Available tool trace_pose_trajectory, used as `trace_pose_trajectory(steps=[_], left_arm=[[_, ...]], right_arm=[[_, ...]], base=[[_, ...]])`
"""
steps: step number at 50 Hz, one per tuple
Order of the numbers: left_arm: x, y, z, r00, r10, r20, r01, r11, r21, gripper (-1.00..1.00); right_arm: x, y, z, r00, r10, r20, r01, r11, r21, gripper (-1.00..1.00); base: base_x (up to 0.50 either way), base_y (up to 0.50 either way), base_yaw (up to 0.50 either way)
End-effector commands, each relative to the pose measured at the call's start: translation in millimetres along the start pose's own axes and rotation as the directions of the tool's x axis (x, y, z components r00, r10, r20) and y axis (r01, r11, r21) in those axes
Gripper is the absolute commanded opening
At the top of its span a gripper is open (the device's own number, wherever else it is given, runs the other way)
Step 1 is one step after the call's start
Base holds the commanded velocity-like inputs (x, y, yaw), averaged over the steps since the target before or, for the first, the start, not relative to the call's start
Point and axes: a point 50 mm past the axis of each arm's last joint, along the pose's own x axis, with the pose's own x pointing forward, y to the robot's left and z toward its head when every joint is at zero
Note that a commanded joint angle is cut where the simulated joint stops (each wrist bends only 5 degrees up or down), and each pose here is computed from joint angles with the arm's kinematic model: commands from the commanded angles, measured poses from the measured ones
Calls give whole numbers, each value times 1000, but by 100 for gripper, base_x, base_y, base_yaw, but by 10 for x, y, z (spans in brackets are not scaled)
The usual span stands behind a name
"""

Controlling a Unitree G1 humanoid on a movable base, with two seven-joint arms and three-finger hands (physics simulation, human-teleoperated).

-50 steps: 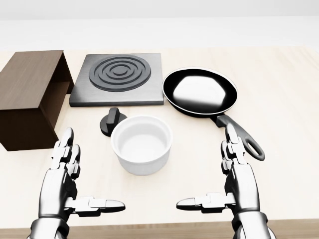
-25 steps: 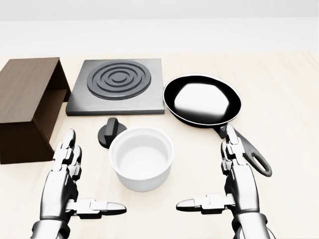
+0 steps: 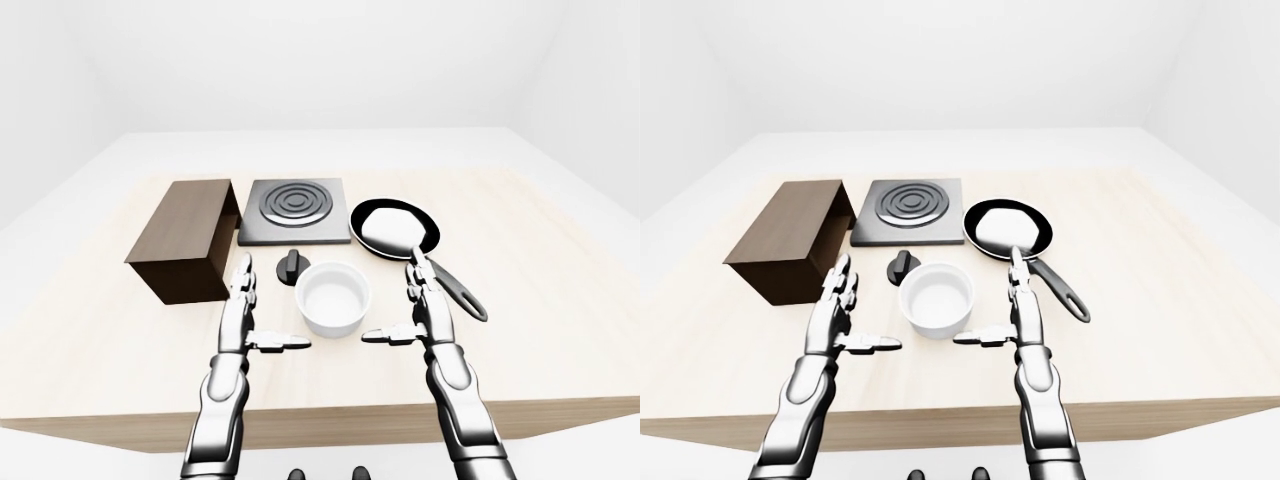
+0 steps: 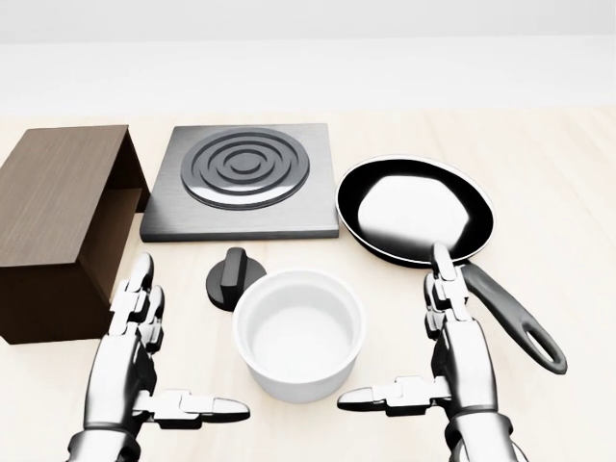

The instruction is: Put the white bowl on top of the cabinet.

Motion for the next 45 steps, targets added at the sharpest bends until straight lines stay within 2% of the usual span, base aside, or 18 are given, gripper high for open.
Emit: trace_pose_trajectory(steps=[1, 6, 10, 20, 21, 23, 25, 31, 39, 45], left_arm=[[-13, -48, -32, 1000, -18, -8, 18, 1000, 13, 100], [-27, -111, -91, 999, -41, -23, 42, 998, 51, 100], [-59, -170, -149, 998, -55, -35, 59, 991, 117, 100], [-60, -171, -150, 998, -55, -35, 59, 991, 118, 100], [-146, -246, -62, 999, 8, -33, -1, 979, 203, 100], [-152, -252, -56, 999, 11, -33, -4, 978, 208, 100], [-219, -270, 57, 999, 52, -4, -50, 974, 219, 100], [-241, -402, 91, 998, 66, 0, -64, 969, 240, 100], [-301, -553, 200, 996, 58, 69, -75, 957, 280, 100], [-366, -639, 139, 996, 57, 69, -77, 939, 334, 100]], right_arm=[[-2, 11, -15, 1000, 13, -4, -13, 1000, 7, 100], [-9, 18, -15, 1000, 18, -2, -18, 1000, 7, 100], [-28, 25, -1, 1000, 24, 5, -24, 1000, 10, 100], [-28, 25, -1, 1000, 24, 5, -24, 1000, 10, 100], [-82, -47, 114, 999, 17, 33, -18, 1000, 26, 100], [-86, -51, 122, 999, 16, 35, -17, 999, 27, 100], [-103, -101, 180, 999, 7, 47, -9, 999, 41, 100], [-78, -123, 175, 999, -2, 34, 0, 999, 52, 100], [-85, -174, 214, 998, -35, 51, 33, 999, 39, 100], [-69, -202, 222, 997, -59, 54, 57, 998, 29, 100]], base=[[0, 0, 0], [0, 0, 0], [0, 0, 0], [0, 0, 0], [0, 0, 0], [0, 0, 0], [0, 0, 0], [0, 0, 0], [0, 0, 0], [0, 0, 0]])
